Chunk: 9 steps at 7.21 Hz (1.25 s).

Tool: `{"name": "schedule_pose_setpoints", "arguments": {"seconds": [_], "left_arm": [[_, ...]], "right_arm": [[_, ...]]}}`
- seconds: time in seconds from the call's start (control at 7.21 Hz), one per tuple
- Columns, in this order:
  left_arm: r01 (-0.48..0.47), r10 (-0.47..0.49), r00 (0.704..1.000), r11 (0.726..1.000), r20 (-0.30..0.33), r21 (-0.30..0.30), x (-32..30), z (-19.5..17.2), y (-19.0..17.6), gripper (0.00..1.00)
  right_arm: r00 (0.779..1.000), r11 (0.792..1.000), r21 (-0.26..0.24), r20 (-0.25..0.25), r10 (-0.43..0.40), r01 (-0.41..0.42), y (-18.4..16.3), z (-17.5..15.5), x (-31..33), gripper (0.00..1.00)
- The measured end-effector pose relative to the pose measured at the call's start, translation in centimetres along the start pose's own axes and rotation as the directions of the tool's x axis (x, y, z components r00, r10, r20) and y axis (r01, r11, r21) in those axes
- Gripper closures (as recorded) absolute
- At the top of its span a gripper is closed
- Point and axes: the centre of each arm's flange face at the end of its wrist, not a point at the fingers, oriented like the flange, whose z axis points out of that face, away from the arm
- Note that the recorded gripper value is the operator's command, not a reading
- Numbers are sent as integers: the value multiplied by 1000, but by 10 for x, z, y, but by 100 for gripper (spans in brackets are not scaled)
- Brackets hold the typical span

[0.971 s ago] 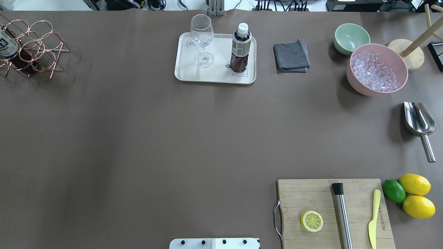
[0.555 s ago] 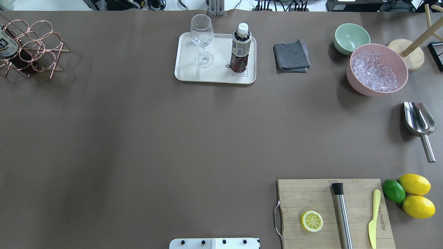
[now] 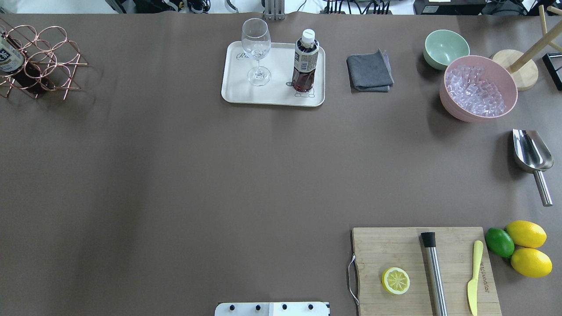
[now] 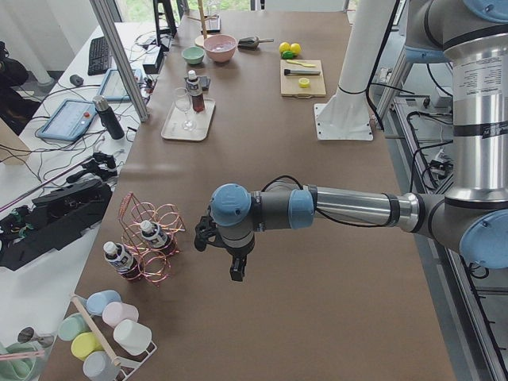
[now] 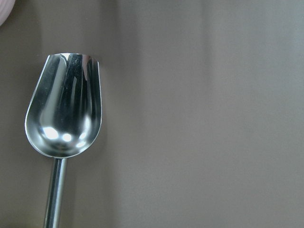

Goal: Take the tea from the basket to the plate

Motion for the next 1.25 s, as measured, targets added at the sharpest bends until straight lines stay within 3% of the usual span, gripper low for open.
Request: {"name": "schedule_pose_setpoints", "arguments": {"seconds": [1.25], "left_arm": [[69,-69,998,998,-1,-8,-4,3,6,2]], "right_arm": [[1000,1000,14,4,13,-13,-1,-5,13,0]]}}
